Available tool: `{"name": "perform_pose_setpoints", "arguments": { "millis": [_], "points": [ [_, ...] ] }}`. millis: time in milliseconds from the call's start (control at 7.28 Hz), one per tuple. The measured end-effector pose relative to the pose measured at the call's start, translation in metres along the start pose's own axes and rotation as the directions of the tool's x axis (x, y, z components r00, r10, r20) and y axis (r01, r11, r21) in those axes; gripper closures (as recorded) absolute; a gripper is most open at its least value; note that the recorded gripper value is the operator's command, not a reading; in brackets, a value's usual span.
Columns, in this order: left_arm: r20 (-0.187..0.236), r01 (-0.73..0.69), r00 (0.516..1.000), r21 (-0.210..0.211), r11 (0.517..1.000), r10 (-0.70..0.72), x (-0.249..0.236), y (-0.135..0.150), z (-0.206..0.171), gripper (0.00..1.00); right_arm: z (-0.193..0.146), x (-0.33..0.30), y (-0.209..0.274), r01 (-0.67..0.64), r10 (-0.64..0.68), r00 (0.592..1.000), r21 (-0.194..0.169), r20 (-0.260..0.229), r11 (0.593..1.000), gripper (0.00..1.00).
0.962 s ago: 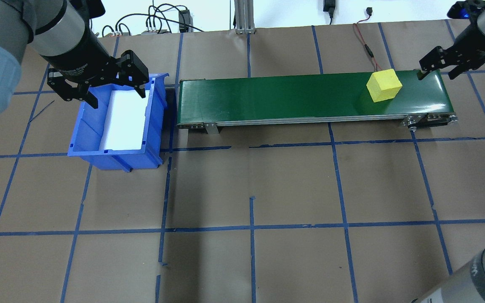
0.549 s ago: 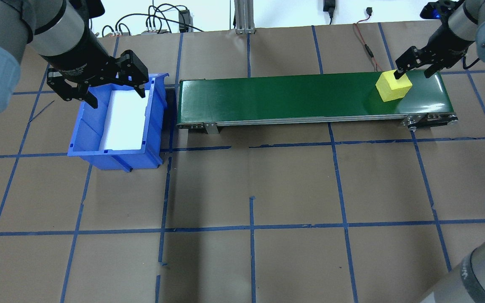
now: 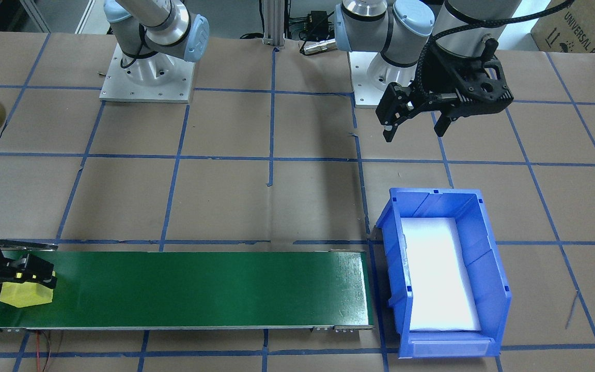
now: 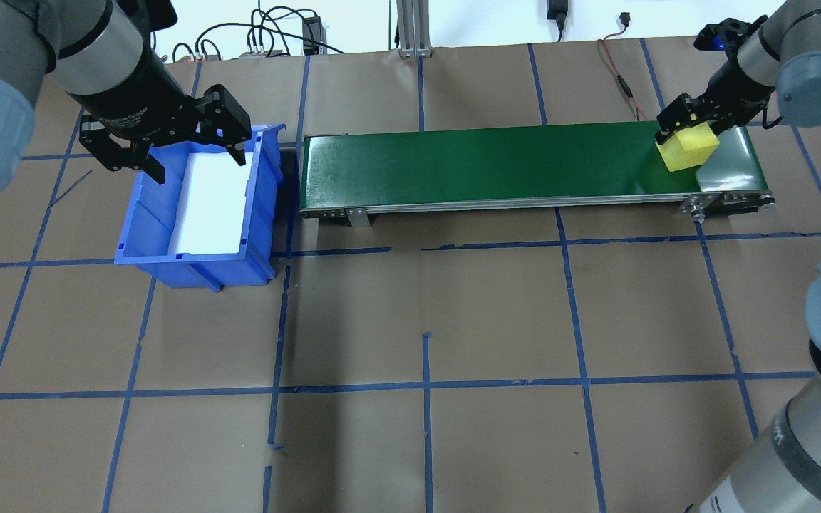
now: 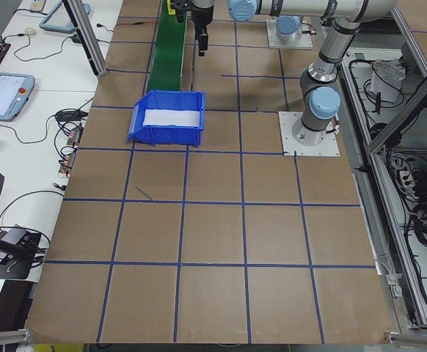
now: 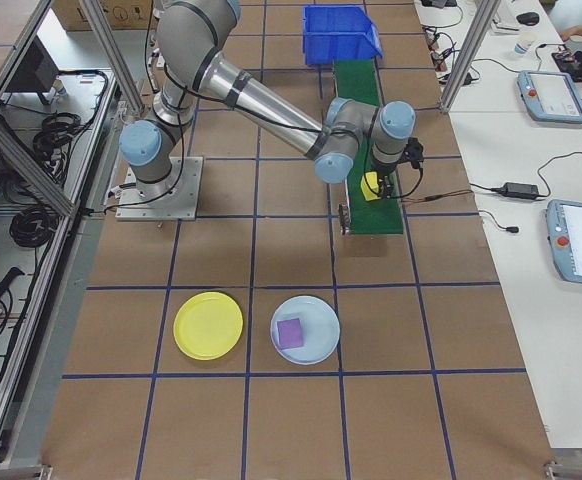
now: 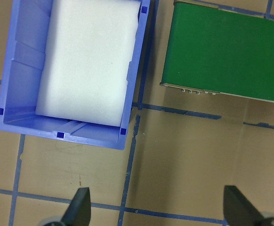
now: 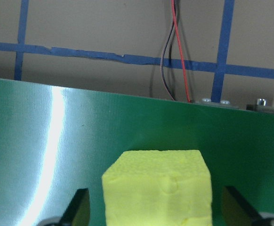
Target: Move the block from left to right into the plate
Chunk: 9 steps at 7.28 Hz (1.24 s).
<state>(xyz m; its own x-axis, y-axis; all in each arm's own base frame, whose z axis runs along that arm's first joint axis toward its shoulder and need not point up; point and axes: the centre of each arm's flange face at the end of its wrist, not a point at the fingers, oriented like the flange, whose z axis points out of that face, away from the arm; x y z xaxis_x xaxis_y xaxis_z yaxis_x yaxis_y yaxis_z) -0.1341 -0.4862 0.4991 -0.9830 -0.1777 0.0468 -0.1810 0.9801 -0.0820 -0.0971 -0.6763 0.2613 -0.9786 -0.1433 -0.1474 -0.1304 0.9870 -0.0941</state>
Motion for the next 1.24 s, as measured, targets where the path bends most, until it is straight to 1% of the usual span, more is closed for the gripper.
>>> {"name": "perform_pose_setpoints", "arguments": {
  "millis": [137,275,412,549,687,824,962,1099,1236],
  "points": [
    [0.000,0.000,1.000,0.000,1.000,0.000,0.000,0.000,0.000,0.00,0.004,0.003,0.002,0.001,-0.001,1.000,-0.017,-0.023,1.000,0.51],
    [0.000,0.000,1.000,0.000,1.000,0.000,0.000,0.000,0.000,0.00,0.004,0.007,0.005,0.005,-0.008,0.998,-0.039,-0.061,0.999,0.58],
    [0.000,0.000,1.000,-0.001,1.000,0.000,0.000,0.000,0.000,0.00,0.000,0.012,0.007,0.006,-0.013,0.993,-0.062,-0.113,0.998,0.59],
    [0.000,0.000,1.000,-0.001,1.000,0.000,0.000,0.000,0.000,0.00,-0.009,0.016,0.007,-0.001,-0.010,0.988,-0.068,-0.154,0.998,0.59],
    [0.000,0.000,1.000,-0.001,1.000,0.000,0.000,0.000,0.000,0.00,-0.024,0.021,0.012,-0.008,-0.005,0.983,-0.066,-0.183,0.998,0.62],
    [0.000,0.000,1.000,0.000,1.000,0.000,0.000,0.000,0.000,0.00,-0.046,0.033,0.026,-0.025,0.009,0.979,-0.076,-0.205,0.997,0.62],
    [0.000,0.000,1.000,0.000,1.000,0.000,0.000,0.000,0.000,0.00,-0.073,0.060,0.053,-0.045,0.023,0.977,-0.096,-0.213,0.994,0.62],
    [0.000,0.000,1.000,0.000,1.000,0.000,0.000,0.000,0.000,0.00,-0.099,0.107,0.093,-0.047,0.023,0.977,-0.112,-0.214,0.993,0.62],
    [0.000,0.000,1.000,0.000,1.000,0.000,0.000,0.000,0.000,0.00,-0.120,0.167,0.149,-0.047,0.020,0.978,-0.124,-0.207,0.991,0.62]
  ]
}}
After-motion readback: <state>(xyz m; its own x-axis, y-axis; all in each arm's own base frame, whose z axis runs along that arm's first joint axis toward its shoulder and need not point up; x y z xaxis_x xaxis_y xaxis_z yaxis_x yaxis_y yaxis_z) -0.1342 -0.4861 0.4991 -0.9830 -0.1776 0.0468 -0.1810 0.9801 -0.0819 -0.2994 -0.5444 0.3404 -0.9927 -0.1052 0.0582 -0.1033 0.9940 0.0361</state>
